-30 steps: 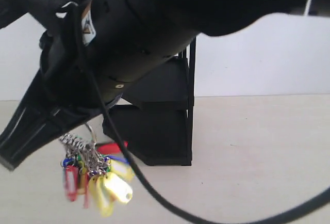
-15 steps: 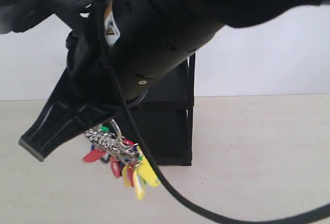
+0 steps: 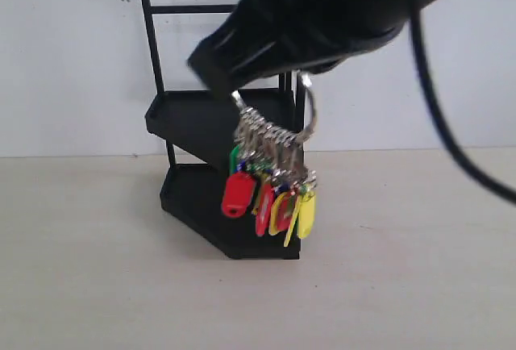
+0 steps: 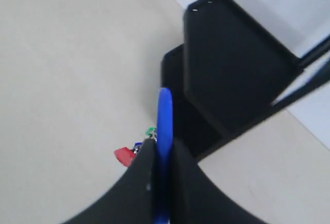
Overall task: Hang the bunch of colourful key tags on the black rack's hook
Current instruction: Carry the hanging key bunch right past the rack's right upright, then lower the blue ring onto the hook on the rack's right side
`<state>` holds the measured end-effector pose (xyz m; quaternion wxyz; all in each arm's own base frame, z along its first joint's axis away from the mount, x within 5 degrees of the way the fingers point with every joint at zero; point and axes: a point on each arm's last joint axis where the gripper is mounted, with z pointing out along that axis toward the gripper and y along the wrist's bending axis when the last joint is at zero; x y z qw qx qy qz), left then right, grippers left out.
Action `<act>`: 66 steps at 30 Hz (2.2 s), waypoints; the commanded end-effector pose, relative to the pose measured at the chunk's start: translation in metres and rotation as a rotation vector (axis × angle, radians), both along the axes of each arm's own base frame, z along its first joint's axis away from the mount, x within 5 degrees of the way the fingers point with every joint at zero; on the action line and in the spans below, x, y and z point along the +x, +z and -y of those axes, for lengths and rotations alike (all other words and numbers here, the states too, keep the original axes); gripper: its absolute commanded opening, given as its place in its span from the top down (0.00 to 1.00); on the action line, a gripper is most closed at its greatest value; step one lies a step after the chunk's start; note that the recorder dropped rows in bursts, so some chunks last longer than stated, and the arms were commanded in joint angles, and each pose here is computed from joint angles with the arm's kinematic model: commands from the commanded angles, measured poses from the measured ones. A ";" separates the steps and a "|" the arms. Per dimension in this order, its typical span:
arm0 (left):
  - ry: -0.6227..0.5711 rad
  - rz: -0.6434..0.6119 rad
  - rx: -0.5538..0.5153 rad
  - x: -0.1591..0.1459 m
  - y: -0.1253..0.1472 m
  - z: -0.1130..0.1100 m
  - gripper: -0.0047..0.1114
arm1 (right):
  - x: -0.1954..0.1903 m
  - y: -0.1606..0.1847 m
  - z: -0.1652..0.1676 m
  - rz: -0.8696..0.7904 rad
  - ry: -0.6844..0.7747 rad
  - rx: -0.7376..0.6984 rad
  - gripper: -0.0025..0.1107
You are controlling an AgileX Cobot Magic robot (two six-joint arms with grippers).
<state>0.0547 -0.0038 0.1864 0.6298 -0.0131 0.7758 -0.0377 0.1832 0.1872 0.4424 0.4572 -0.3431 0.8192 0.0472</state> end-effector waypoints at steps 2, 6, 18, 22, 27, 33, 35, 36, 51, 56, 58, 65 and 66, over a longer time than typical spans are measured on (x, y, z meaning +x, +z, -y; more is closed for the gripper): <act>0.000 0.011 0.008 0.000 0.001 0.000 0.92 | -0.010 0.023 0.040 0.096 -0.183 -0.001 0.98; 0.000 0.011 0.008 0.000 0.001 0.000 0.92 | -0.015 0.033 0.058 0.156 -0.264 -0.005 0.98; 0.000 0.011 0.008 0.000 0.001 0.000 0.92 | 0.006 0.039 0.099 0.210 -0.545 0.032 0.98; 0.000 0.011 0.008 0.000 0.001 0.000 0.92 | 0.023 0.036 0.106 0.199 -0.528 0.067 0.98; 0.000 0.011 0.008 0.000 0.001 0.000 0.92 | 0.059 0.012 0.078 0.163 -0.448 -0.004 0.98; 0.000 0.011 0.008 0.000 0.001 0.000 0.92 | 0.086 -0.002 0.059 0.202 -0.391 -0.005 0.98; 0.000 0.011 0.008 0.000 0.001 0.000 0.92 | 0.094 -0.002 0.065 0.212 -0.421 0.035 0.98; 0.000 0.011 0.008 0.000 0.001 0.000 0.92 | 0.098 -0.004 0.069 0.205 -0.437 0.049 0.98; 0.000 0.011 0.008 0.000 0.001 0.000 0.92 | 0.155 -0.037 0.077 0.190 -0.386 0.135 0.98; 0.000 0.011 0.008 0.000 0.001 0.000 0.92 | 0.165 -0.044 0.071 0.198 -0.372 0.161 0.98; 0.000 0.011 0.008 0.000 0.001 0.000 0.92 | 0.166 -0.045 0.069 0.202 -0.366 0.173 0.98; 0.000 0.011 0.008 0.000 0.001 0.000 0.92 | 0.166 -0.044 0.067 0.199 -0.359 0.219 0.98; 0.000 0.011 0.008 0.000 0.001 0.000 0.92 | 0.166 -0.044 0.066 0.194 -0.359 0.226 0.98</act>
